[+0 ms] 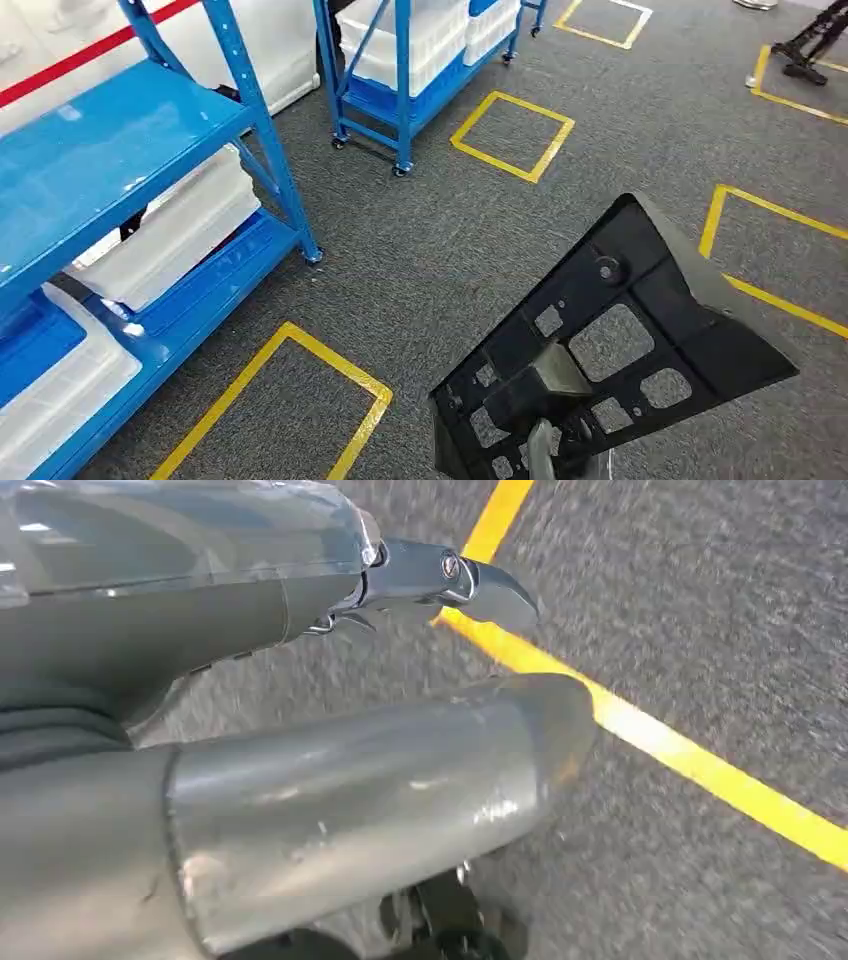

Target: Take the parts from the cabinet and place them on the table.

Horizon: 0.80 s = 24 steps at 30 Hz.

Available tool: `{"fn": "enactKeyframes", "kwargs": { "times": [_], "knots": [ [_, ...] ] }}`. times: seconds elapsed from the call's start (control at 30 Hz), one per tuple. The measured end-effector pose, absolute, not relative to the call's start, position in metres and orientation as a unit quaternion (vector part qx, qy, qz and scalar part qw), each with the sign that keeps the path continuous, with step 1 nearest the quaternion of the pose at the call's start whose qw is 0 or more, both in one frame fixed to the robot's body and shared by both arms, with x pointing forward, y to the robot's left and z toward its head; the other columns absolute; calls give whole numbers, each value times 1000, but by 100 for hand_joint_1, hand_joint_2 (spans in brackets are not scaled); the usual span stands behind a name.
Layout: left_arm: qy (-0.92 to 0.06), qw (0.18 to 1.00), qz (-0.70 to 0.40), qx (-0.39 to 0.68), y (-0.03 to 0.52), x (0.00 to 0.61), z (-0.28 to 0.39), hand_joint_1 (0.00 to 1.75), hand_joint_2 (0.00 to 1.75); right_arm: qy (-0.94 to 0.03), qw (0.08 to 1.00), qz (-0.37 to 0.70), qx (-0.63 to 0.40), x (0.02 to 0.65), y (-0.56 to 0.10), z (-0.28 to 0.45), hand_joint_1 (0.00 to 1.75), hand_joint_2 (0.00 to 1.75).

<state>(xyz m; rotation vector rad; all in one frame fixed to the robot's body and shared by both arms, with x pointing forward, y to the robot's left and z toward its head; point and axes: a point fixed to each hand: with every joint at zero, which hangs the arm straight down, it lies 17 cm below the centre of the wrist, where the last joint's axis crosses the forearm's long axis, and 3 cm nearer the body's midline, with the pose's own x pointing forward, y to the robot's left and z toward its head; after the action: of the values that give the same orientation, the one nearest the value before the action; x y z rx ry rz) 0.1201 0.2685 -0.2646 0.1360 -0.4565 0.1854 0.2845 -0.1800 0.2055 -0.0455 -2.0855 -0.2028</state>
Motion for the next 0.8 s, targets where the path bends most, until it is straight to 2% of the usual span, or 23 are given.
{"fn": "enactKeyframes", "kwargs": {
  "times": [0.8],
  "knots": [
    [-221,969,95,64,260,122,-265,0,0,-871,485,-76,-4,279,-178,215,175,175]
  ]
}}
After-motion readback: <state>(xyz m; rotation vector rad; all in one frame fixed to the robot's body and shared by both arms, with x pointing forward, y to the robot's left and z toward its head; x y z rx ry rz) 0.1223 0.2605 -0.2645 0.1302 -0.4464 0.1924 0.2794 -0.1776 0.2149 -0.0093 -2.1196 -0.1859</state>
